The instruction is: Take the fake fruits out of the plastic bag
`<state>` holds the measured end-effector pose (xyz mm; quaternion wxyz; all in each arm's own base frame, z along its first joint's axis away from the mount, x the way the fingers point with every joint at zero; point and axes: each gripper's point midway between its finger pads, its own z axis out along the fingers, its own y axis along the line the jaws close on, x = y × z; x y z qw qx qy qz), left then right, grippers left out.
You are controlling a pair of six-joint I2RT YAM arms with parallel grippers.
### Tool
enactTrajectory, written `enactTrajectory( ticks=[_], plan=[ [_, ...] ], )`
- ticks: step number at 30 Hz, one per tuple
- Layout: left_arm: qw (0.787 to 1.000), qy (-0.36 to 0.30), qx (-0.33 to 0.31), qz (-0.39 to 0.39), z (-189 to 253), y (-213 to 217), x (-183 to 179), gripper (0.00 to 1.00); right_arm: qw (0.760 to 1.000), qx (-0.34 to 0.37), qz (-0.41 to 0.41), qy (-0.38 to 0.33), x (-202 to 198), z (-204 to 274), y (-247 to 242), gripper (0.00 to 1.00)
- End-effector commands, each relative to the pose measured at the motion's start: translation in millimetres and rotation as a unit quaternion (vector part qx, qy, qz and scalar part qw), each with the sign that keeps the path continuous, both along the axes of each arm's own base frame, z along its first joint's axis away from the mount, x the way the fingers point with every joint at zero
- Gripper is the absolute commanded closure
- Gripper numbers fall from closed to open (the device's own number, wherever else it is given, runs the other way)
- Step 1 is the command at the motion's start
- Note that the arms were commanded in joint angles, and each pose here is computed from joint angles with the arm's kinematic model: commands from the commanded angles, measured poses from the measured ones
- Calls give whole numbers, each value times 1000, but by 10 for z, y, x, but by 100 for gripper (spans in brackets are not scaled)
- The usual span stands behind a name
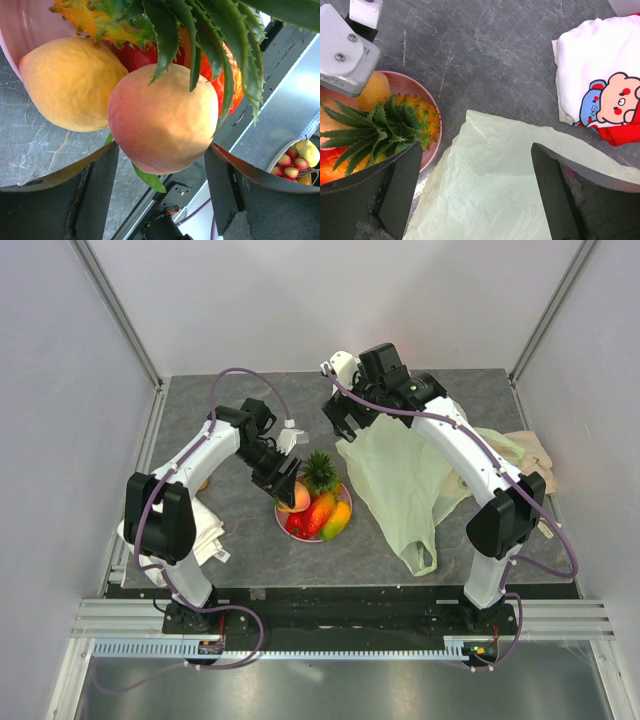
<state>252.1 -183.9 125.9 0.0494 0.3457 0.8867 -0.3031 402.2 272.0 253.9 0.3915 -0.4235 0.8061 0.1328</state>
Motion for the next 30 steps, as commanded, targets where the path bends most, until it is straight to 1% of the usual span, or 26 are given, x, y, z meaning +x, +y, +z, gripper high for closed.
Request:
enactTrajectory(
  ticks=[1,5,6,7,8,10,19,20,21,23,25,26,27,28,29,30],
  plan=[
    [1000,-6,3,5,61,-7,-23,24,1000,16,-2,-20,44,166,21,2],
    [1000,-9,4,5,71,-3,-28,22,1000,17,-2,-20,46,169,23,2],
    [1000,-9,3,5,80,-5,-29,18,1000,18,-1,-21,34,180,27,2],
    [1000,-15,2,5,102,-9,-11,7,1000,18,-1,-20,44,169,25,2],
    [1000,-17,1,5,114,-12,-5,3,1000,18,-1,-20,44,169,25,2],
    [1000,-21,0,6,136,-17,15,1,1000,17,-2,-20,43,163,24,2],
    [1000,-24,8,7,127,1,12,1,1000,18,-1,-21,41,176,26,2],
    [999,-30,19,7,135,42,18,1,1000,17,-1,-20,43,163,24,2],
    [998,-51,22,5,218,84,28,1,1000,17,0,-21,37,170,29,2],
    [996,-70,50,9,287,252,5,1,1000,15,-2,-23,43,179,3,2],
    [993,-97,63,2,397,477,-80,1,1000,14,0,-24,32,184,4,2],
    [991,-107,84,-3,394,625,-115,1,1000,14,-1,-24,35,181,2,2],
    [989,-107,103,-19,303,832,-205,1,1000,14,-1,-25,33,188,1,2],
    [984,-135,117,-23,353,980,-255,1,1000,15,0,-24,32,181,7,2],
    [980,-141,139,-33,308,1134,-294,1,1000,16,1,-22,26,179,10,2],
    [977,-133,153,-68,180,1303,-437,1,1000,16,0,-21,32,167,14,2]
  ],
)
